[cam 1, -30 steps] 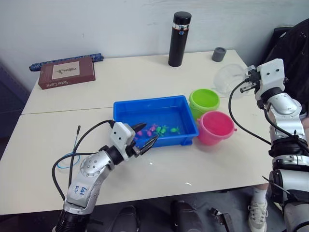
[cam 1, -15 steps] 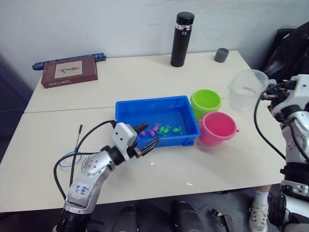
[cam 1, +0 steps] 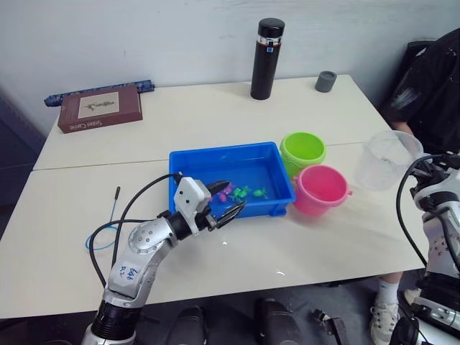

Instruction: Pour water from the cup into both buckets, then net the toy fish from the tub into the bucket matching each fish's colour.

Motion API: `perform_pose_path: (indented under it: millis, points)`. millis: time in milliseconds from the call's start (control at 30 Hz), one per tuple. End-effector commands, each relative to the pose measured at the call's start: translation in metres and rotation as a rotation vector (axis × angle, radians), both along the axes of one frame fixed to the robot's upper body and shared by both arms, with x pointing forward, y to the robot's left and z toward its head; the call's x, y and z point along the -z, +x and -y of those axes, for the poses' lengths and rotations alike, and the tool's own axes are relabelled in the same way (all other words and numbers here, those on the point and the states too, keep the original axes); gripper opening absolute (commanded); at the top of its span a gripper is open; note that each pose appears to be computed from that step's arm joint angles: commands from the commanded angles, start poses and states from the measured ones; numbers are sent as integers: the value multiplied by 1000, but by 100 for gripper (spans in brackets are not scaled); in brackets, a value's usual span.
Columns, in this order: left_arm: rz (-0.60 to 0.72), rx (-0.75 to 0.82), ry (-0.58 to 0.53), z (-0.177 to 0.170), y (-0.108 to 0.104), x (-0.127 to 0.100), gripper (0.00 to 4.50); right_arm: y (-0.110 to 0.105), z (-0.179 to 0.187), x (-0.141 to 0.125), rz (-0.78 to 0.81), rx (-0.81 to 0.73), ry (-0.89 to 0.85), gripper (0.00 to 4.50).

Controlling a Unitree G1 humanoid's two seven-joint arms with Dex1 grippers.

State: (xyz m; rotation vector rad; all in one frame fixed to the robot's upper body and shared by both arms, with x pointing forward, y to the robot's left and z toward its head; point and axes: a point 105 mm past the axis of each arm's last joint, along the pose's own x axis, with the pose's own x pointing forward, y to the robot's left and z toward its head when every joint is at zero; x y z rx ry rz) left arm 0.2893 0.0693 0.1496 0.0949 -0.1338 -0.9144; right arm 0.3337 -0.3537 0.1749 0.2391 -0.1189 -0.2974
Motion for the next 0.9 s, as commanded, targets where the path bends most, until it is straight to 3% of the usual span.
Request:
perform_pose_path:
  millis: [33,367,900]
  points:
    - [34,11,-14,2,-1,-8,345,-3,2,-12,60,24,3,4]
    - [34,-8,-17,0,-1,-8,345,2,5,19,22,62,70,4]
    - [35,-4,-18,0,-2,-7,345,8,4,40,-16,72,49,4]
